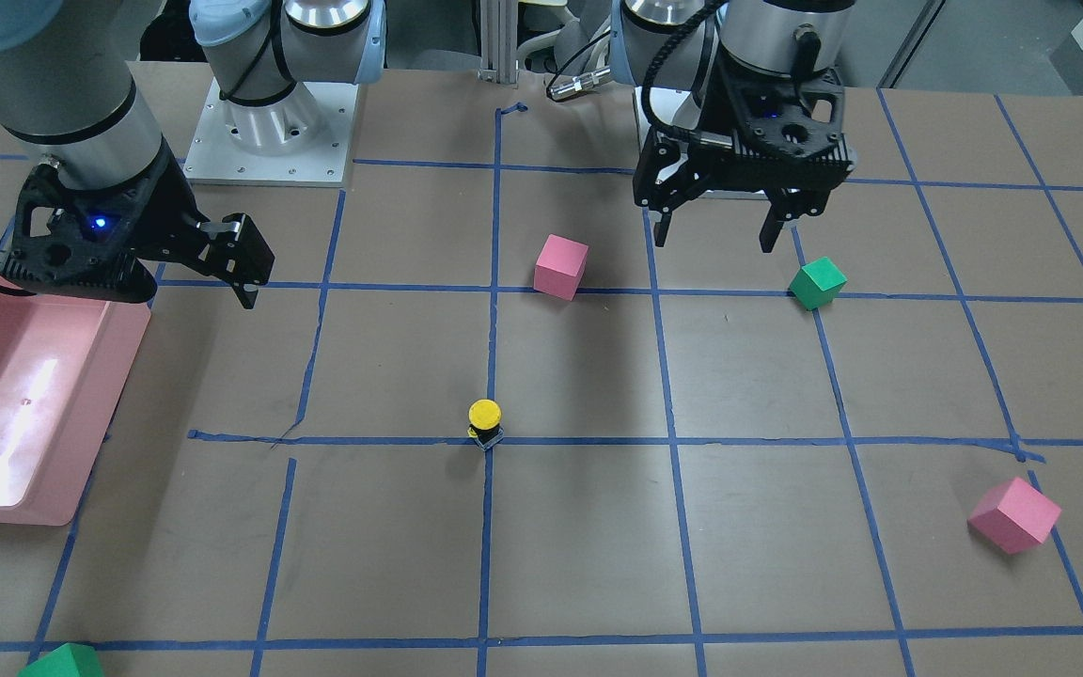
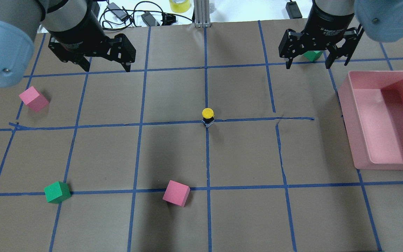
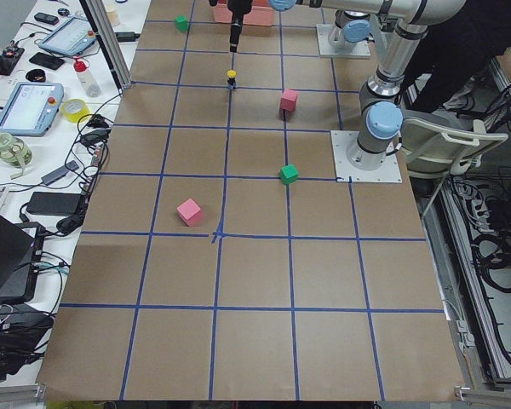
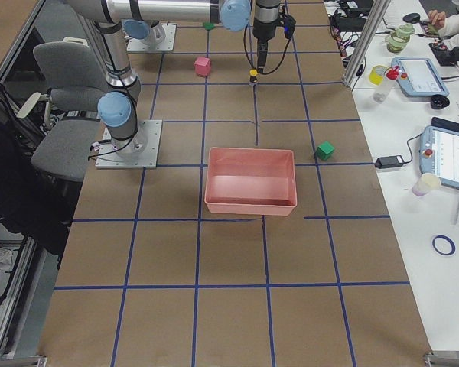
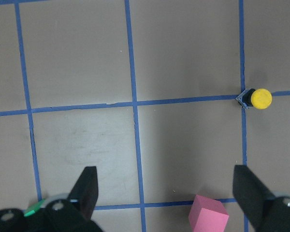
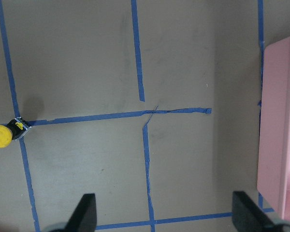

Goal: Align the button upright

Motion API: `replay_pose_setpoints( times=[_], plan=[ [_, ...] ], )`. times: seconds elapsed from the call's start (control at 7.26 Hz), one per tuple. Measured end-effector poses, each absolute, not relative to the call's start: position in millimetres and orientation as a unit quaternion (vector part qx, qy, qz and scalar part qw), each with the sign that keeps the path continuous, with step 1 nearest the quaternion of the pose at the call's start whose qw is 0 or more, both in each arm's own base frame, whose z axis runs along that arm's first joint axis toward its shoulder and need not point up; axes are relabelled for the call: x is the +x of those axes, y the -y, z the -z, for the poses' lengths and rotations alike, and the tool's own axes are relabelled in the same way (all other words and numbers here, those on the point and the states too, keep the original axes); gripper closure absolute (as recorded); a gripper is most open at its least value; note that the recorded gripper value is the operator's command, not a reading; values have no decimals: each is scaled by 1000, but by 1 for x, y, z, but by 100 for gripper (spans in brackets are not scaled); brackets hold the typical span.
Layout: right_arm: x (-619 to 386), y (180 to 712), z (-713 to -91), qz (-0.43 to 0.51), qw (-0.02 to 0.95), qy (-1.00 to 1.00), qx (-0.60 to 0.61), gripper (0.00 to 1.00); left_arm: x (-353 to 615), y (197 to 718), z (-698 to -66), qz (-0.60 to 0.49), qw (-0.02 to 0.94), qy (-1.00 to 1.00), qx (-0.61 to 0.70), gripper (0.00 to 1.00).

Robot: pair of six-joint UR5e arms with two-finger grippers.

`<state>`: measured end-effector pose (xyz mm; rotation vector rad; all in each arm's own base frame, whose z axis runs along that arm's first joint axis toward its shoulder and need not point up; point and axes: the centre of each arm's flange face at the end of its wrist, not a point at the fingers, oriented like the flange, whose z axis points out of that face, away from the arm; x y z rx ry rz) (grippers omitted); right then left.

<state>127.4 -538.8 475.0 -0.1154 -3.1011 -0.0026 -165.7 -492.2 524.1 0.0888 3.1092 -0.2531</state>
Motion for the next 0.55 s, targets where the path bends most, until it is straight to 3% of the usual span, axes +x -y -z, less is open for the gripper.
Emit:
replay_pose_setpoints(
  times=[0.55],
  plan=[
    [129,538,-476,1,20,999,-37,0,-153,491,-529,85,15,-995,46,0]
  ],
)
